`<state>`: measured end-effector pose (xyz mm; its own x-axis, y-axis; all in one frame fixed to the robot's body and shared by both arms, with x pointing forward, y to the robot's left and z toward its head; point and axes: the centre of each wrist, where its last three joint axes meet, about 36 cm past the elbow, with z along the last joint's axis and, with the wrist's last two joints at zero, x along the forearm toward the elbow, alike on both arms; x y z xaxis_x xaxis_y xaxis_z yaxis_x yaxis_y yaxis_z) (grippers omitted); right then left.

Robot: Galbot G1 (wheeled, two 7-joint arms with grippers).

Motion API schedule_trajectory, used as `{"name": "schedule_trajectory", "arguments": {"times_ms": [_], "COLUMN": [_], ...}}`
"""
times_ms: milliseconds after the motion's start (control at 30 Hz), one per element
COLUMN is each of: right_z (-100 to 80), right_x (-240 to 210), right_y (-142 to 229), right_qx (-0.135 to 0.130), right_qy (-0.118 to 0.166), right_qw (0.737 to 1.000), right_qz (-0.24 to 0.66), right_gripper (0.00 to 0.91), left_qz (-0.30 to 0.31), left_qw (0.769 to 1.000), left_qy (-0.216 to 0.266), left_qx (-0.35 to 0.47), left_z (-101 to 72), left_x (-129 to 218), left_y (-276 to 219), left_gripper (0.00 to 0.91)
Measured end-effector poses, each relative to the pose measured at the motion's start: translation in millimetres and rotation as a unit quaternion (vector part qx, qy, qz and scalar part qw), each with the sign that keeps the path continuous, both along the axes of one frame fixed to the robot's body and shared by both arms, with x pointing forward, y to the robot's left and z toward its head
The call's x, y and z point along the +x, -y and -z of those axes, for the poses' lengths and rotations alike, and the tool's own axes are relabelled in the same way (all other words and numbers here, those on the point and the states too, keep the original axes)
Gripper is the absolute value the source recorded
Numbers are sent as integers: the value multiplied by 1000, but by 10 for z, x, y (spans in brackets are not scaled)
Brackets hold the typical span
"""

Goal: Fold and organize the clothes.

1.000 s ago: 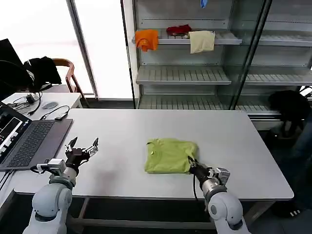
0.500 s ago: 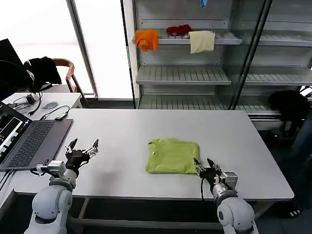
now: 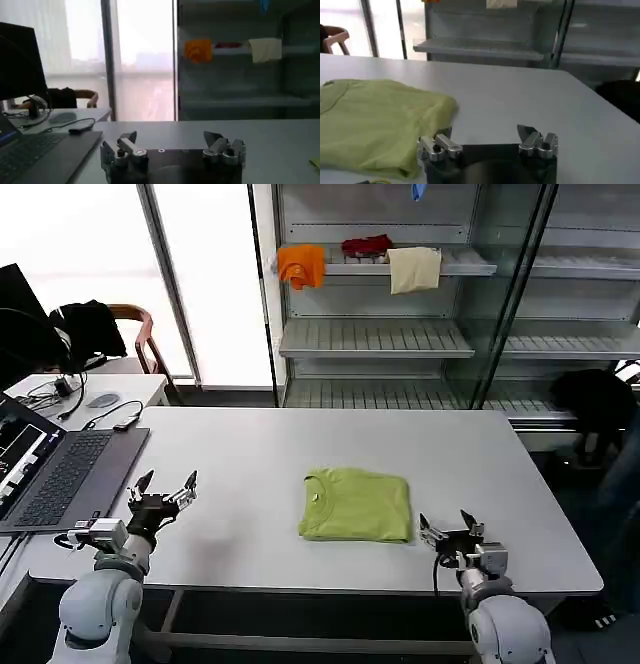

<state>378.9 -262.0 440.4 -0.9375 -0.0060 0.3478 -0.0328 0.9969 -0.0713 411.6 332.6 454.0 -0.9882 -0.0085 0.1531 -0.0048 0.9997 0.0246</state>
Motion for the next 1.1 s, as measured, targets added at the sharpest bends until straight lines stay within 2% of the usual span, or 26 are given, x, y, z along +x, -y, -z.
{"name": "schedule_trajectory", "arguments": {"times_ms": [333, 533, 733, 1100], "right_z": [-150, -202, -242, -295], "right_x": [-105, -137, -125, -134], "right_y": [610, 1053, 1273, 1436], "right_qx": [-50, -72, -78, -87], "right_qy": [31, 39, 51, 82], "right_qw": [997, 995, 993, 991], "right_qz": [42, 66, 70, 62], "right_gripper": [907, 907, 907, 907], "left_qz": [0, 3, 10, 18], "left_qw": [1000, 1000, 999, 999], "left_qy": [11, 18, 20, 8], "left_qx": [-20, -25, -30, -35], "left_z": [-21, -66, -71, 12], "left_x": [-32, -25, -16, -2], "left_y": [-94, -92, -37, -22], "left_gripper": [907, 907, 907, 907]}}
